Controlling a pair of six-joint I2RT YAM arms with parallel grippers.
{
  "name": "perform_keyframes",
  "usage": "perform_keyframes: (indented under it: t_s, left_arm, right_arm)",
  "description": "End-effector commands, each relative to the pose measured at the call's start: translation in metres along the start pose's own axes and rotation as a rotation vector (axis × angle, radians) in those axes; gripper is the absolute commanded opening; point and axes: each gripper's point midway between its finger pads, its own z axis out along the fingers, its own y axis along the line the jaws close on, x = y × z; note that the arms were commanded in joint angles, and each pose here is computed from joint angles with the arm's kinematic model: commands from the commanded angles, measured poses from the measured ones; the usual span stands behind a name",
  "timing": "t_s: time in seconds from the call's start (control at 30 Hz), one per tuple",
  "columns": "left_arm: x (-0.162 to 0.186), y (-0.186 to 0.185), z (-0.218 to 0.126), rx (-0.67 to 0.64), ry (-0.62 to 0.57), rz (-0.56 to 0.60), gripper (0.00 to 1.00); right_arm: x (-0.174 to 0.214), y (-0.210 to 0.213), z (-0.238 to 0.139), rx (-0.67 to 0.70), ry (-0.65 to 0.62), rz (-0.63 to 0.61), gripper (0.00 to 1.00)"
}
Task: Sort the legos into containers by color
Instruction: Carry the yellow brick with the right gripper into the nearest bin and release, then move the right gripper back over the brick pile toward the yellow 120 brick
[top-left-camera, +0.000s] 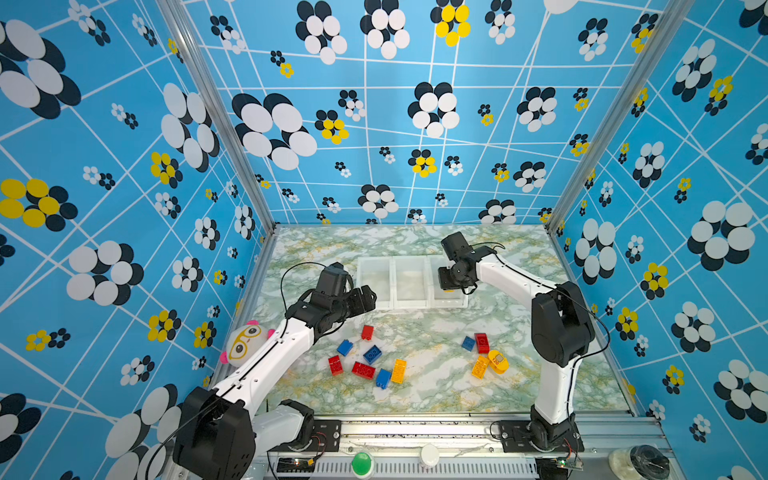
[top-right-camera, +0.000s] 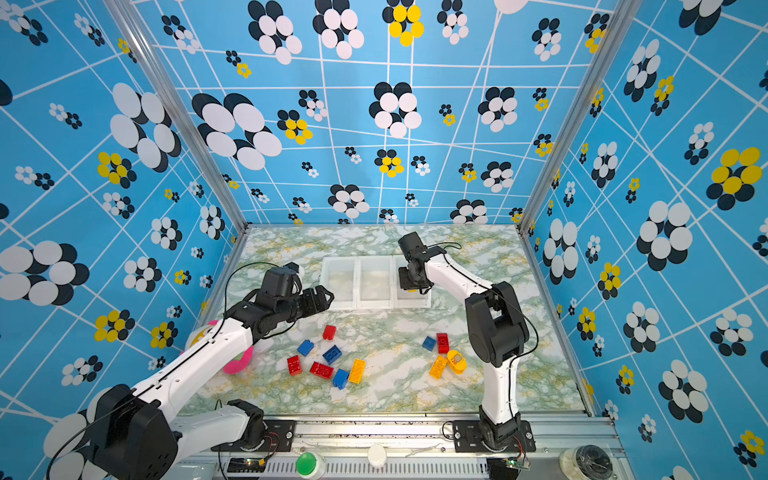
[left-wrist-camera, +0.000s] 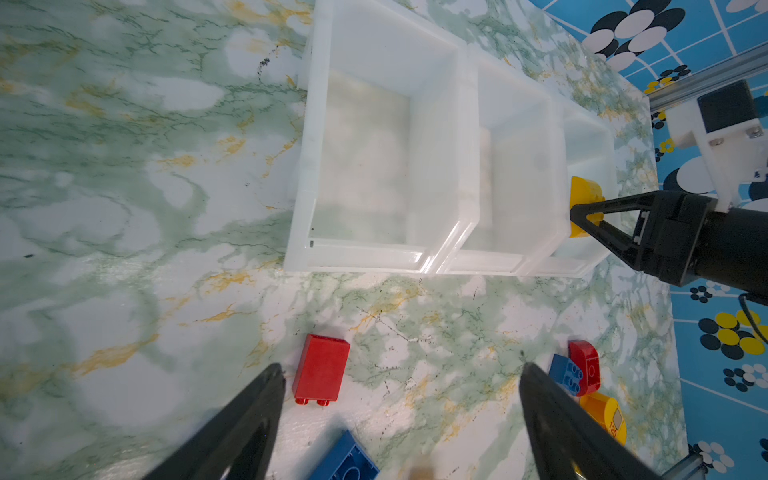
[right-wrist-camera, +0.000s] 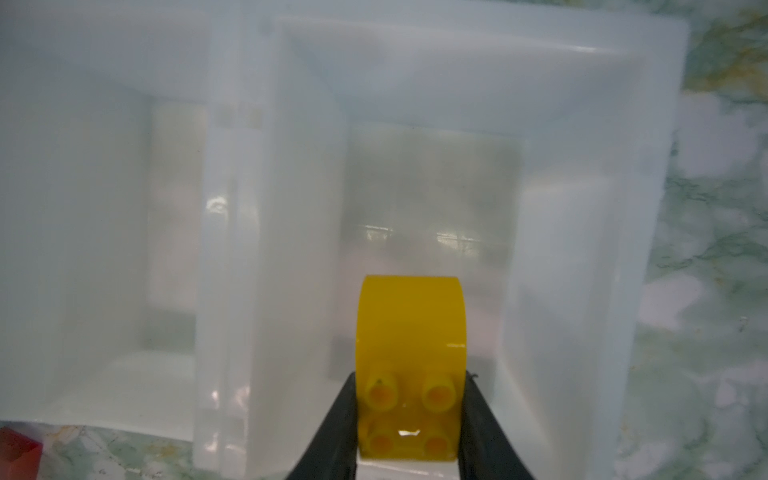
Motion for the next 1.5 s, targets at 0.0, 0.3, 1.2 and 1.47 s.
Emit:
perform_keyframes:
  t_s: [0.0,0.3,1.2,1.47]
  left_arm:
    - [0.004,0.003,-0.003,0.005,0.007,-0.014,0.90]
    - [0.004,0.003,-0.004,0.009,0.006,-0.015,0.90]
    - [0.005,-0.001,-0.007,0.034,0.003,-0.012,0.91]
    - [0.006,-0.001,-0.006,0.035,0.009,-0.010,0.91]
  right_arm:
    - [-0.005,0.002,-0.001,0.007,-0.010,-0.002,0.42]
    - [-0.003,0.002,-0.011,-0.002,-0.015,0.005,0.47]
    - [0.158,-0.056,-0.103,0.044,0.091,0.168,0.71]
    - [0.220,-0.077,-0.105,0.098,0.179,0.246,0.74]
